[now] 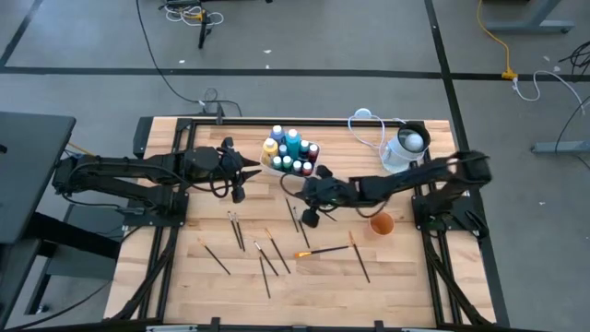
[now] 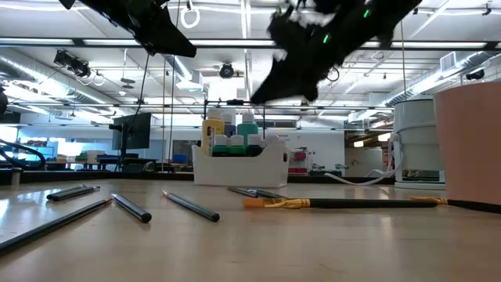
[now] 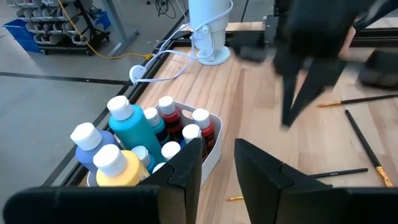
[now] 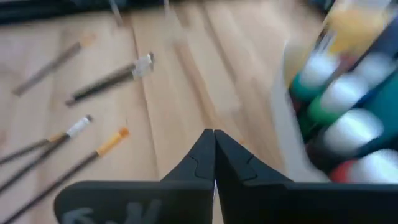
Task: Pick & Place Paint Supplies
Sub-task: Put the black paint brush into the orange cup
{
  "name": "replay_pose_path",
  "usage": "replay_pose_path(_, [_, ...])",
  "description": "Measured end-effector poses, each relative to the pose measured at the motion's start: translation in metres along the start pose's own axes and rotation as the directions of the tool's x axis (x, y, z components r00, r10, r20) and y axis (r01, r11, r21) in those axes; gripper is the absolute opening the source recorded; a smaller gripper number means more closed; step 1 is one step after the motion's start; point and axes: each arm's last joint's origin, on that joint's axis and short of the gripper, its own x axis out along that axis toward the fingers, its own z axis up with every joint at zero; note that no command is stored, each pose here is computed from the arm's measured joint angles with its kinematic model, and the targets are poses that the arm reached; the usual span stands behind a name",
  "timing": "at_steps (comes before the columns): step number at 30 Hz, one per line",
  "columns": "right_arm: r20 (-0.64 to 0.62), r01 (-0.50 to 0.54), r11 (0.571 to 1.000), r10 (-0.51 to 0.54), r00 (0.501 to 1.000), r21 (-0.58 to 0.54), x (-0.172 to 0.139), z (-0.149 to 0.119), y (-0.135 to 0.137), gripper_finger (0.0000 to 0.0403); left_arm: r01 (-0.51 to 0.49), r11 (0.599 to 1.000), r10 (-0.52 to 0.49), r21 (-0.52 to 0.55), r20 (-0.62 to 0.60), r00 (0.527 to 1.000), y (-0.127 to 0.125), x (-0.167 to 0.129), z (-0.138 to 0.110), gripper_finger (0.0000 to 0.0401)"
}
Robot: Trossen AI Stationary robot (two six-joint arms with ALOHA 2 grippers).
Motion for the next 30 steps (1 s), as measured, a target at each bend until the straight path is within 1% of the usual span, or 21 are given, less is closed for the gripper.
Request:
replay_pose_path(4, [0.117, 0.016, 0.998, -0.009, 0.993, -0.059, -0.046, 0.025, 0.009, 0.0001, 0.003, 1.0, -0.003, -0.002, -0.002, 1.0, 0.0, 0.0, 0.0, 0.0103])
replay_pose_path(7, [0.157, 0.046, 0.995, -0.032, 0.987, -0.09, -0.081, 0.033, 0.016, 0.0001, 0.004, 1.0, -0.004, 0.0, -0.017, 1.0, 0.0, 0.0, -0.002, 0.0103])
replay_pose_path(10, [0.18, 0.115, 0.987, -0.093, 0.979, -0.112, -0.111, 0.033, 0.022, 0.0, 0.005, 1.0, -0.005, -0.001, -0.02, 1.0, 0.0, 0.0, -0.002, 0.0103])
replay_pose_path(14, [0.19, 0.198, 0.973, -0.173, 0.966, -0.121, -0.14, 0.026, 0.032, 0.0, 0.005, 1.0, -0.005, -0.012, -0.02, 1.0, 0.0, 0.0, -0.002, 0.0103])
replay_pose_path(18, [0.197, 0.225, 0.961, -0.192, 0.961, -0.162, -0.154, 0.014, 0.044, 0.0, 0.005, 1.0, -0.006, -0.03, -0.02, 1.0, 0.0, 0.0, -0.002, 0.0103])
replay_pose_path(22, [0.224, 0.261, 0.946, -0.217, 0.95, -0.192, -0.151, -0.011, 0.049, 0.0, 0.007, 0.999, -0.008, -0.032, -0.02, 1.0, 0.0, 0.0, -0.002, 0.0103])
replay_pose_path(24, [0.249, 0.288, 0.939, -0.238, 0.939, -0.189, -0.15, -0.024, 0.047, 0.0, 0.011, 0.999, -0.012, -0.034, -0.019, 1.0, -0.001, 0.0, -0.002, 0.0103])
replay_pose_path(30, [0.33, 0.284, 0.951, -0.231, 0.915, -0.124, -0.161, -0.058, 0.029, 0.0, 0.028, 0.999, -0.029, -0.027, -0.013, 1.0, -0.005, -0.001, -0.001, 0.0103])
